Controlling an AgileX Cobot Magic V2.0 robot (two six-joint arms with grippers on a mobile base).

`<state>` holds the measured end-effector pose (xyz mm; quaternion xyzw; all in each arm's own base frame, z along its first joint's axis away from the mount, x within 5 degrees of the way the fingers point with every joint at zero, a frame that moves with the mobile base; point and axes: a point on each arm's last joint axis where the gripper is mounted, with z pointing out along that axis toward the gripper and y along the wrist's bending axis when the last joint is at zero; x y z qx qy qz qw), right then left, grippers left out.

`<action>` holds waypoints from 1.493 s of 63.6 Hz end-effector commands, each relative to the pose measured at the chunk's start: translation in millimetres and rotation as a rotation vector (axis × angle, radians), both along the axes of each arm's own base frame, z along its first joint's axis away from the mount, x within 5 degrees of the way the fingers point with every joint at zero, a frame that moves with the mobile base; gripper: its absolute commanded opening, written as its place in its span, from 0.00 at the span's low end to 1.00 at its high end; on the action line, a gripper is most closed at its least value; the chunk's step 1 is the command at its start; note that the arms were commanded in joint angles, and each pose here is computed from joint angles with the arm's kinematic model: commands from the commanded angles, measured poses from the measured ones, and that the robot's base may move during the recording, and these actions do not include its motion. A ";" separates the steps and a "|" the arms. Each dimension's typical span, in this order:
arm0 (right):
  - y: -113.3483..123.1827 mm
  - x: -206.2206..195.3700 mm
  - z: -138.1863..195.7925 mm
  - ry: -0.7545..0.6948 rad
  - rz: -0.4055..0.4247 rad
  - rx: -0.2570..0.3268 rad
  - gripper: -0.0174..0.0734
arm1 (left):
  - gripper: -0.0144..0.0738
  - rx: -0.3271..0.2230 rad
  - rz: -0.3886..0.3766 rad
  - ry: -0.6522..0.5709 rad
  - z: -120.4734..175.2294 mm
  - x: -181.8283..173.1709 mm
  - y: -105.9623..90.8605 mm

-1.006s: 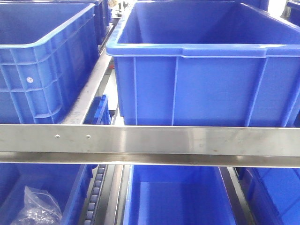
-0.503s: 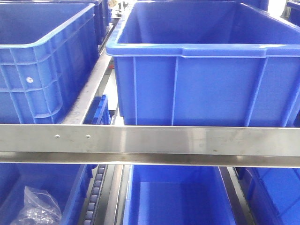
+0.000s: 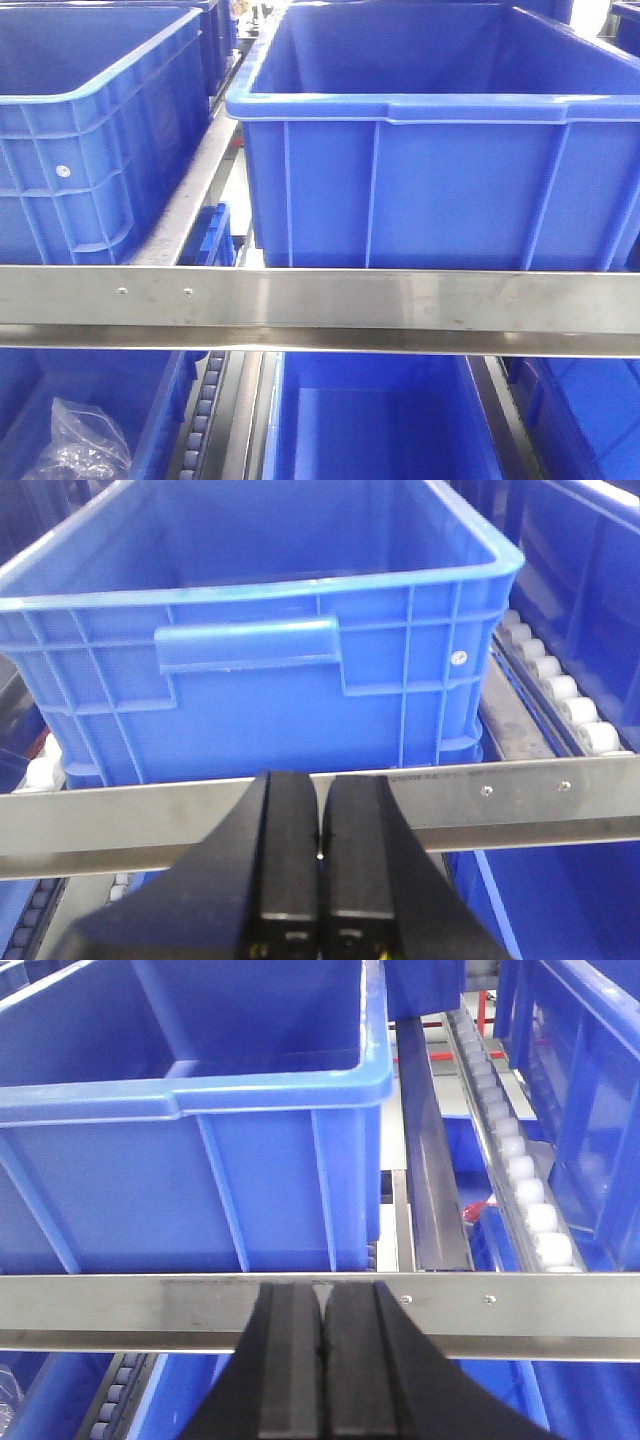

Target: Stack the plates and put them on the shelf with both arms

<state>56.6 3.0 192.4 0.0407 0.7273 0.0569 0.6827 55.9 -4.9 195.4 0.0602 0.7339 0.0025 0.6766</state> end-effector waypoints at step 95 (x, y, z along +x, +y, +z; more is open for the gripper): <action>-2.6 -1.2 7.7 -0.096 -0.031 -0.017 0.23 | 0.26 -0.024 0.010 -0.171 14.2 -1.5 1.1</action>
